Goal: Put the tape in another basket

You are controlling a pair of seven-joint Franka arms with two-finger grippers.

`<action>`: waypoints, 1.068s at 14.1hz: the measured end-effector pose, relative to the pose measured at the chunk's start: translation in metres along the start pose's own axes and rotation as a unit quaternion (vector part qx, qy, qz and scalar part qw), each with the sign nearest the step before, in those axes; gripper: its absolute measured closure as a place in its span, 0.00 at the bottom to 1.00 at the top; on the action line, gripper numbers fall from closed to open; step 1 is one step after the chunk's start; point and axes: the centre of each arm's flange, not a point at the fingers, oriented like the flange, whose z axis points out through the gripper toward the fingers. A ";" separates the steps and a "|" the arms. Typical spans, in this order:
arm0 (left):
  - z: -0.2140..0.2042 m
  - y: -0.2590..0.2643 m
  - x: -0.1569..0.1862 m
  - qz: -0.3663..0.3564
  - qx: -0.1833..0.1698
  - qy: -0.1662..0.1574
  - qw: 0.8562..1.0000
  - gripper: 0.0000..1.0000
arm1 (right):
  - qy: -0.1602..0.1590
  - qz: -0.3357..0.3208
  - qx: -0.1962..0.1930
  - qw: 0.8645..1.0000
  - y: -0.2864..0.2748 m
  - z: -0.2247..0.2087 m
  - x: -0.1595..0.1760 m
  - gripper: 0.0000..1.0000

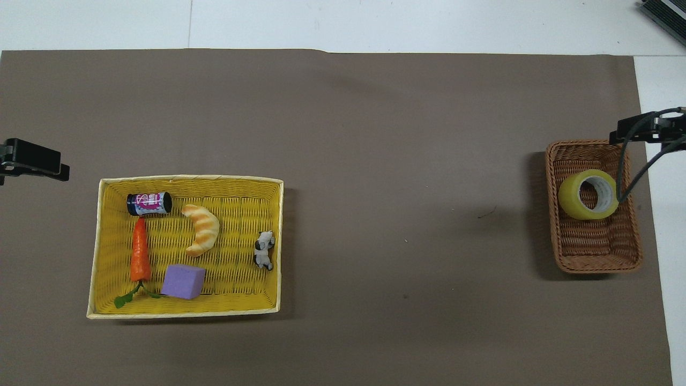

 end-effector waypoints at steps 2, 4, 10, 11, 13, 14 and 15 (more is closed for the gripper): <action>0.000 -0.001 0.000 -0.001 0.000 -0.002 1.000 0.00 | -0.008 0.005 -0.013 1.000 -0.021 -0.022 -0.017 0.00; 0.001 0.001 -0.001 0.001 0.000 -0.006 1.000 0.00 | -0.017 0.015 -0.014 1.000 -0.045 -0.035 -0.031 0.00; 0.003 0.003 -0.004 0.003 0.001 -0.017 1.000 0.00 | -0.010 0.042 -0.017 0.999 -0.084 -0.067 -0.056 0.00; 0.003 0.003 -0.004 0.003 0.001 -0.017 1.000 0.00 | -0.009 0.043 -0.025 0.999 -0.077 -0.077 -0.060 0.00; 0.003 0.002 -0.004 0.001 0.001 -0.019 1.000 0.00 | -0.011 0.034 -0.031 0.999 -0.066 -0.096 -0.070 0.00; 0.003 0.001 -0.004 0.000 0.001 -0.020 1.000 0.00 | -0.010 0.029 -0.031 0.999 -0.064 -0.103 -0.075 0.00; 0.004 0.001 -0.004 -0.001 0.001 -0.020 1.000 0.00 | -0.011 0.027 -0.030 0.999 -0.063 -0.105 -0.079 0.00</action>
